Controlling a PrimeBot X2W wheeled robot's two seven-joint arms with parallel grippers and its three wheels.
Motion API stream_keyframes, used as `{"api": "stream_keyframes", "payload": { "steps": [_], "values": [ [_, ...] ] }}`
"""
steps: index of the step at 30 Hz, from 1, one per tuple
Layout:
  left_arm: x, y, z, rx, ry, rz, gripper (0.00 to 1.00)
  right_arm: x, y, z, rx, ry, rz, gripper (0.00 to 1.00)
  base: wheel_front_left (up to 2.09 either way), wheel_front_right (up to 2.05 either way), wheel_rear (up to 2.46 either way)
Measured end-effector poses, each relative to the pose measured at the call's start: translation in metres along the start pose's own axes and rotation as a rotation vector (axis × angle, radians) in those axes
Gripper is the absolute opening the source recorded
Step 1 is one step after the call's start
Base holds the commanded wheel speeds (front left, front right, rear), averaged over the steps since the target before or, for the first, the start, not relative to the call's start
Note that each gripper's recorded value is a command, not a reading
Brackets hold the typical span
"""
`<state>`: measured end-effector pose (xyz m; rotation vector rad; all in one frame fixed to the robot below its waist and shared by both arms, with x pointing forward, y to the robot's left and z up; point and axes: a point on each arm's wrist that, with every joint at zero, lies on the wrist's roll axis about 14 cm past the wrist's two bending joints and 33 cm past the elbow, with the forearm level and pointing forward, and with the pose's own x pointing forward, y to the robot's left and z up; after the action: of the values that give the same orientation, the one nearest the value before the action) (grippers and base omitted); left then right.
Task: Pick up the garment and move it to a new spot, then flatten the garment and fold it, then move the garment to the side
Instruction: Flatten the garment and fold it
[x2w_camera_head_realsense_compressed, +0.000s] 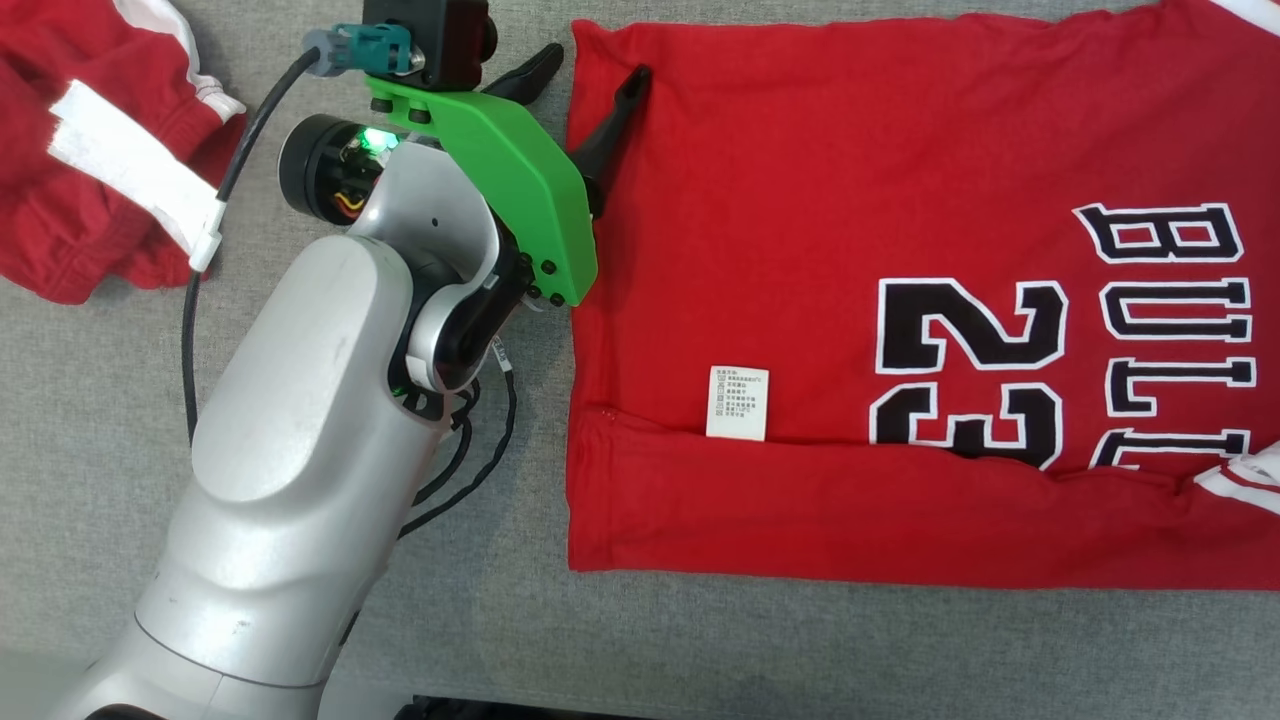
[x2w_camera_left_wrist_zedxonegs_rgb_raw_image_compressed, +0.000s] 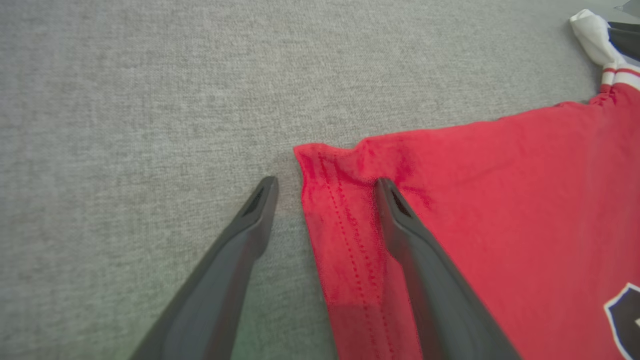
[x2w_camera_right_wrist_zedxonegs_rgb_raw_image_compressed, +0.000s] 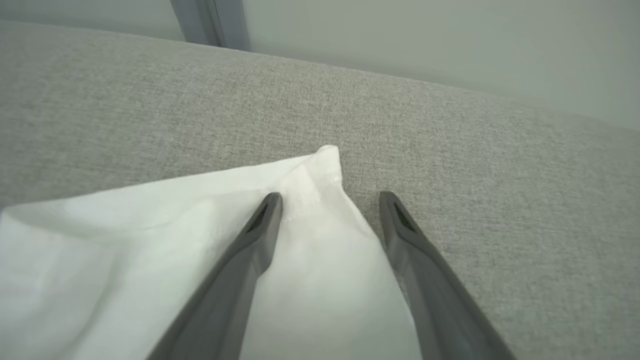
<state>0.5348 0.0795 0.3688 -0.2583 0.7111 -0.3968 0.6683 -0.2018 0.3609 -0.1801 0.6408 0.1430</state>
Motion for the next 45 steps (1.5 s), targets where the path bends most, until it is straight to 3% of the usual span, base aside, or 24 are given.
{"api": "stream_keyframes", "payload": {
  "steps": [1,12,23,32,34,35,36,37,41,45],
  "values": [
    [0.0,-0.001,0.001,-0.001,-0.002,-0.001,0.0,-0.001,0.004,0.001,-0.015,-0.005,0.009,0.0,0.0,0.0,0.0],
    [-0.009,-0.003,0.023,0.021,-0.145,-0.005,0.0,-0.034,0.008,0.054,0.046,-0.244,0.086,0.0,0.0,0.0,0.0],
    [-0.069,-0.033,0.014,-0.067,-0.254,-0.06,0.0,-0.136,-0.034,0.013,0.136,-0.305,0.055,0.0,0.0,0.0,0.0],
    [-0.106,-0.059,-0.003,-0.114,-0.267,-0.083,0.0,-0.218,-0.034,-0.038,0.258,-0.283,0.013,0.0,0.0,0.0,0.0],
    [-0.11,-0.061,-0.014,-0.121,-0.246,-0.08,0.38,-0.229,-0.031,-0.056,0.299,-0.253,-0.002,0.0,0.0,0.0,0.0],
    [-0.111,-0.06,-0.018,-0.126,-0.24,-0.071,1.0,-0.233,-0.03,-0.063,0.306,-0.241,-0.01,0.0,0.0,0.0,0.0],
    [-0.111,-0.058,-0.028,-0.111,-0.211,-0.058,1.0,-0.238,-0.028,-0.069,0.308,-0.228,-0.016,0.59,0.0,0.0,0.0],
    [-0.112,-0.057,-0.036,-0.09,-0.189,-0.048,1.0,-0.243,-0.027,-0.075,0.313,-0.215,-0.025,1.0,0.0,0.0,0.0],
    [-0.121,-0.041,-0.042,-0.061,-0.237,0.041,1.0,-0.256,-0.032,-0.088,0.337,-0.177,-0.06,1.0,0.0,0.0,0.0],
    [-0.137,-0.027,-0.026,-0.021,-0.433,0.148,1.0,-0.266,-0.049,-0.089,0.358,-0.183,-0.123,1.0,0.0,0.0,0.0]
  ]
}}
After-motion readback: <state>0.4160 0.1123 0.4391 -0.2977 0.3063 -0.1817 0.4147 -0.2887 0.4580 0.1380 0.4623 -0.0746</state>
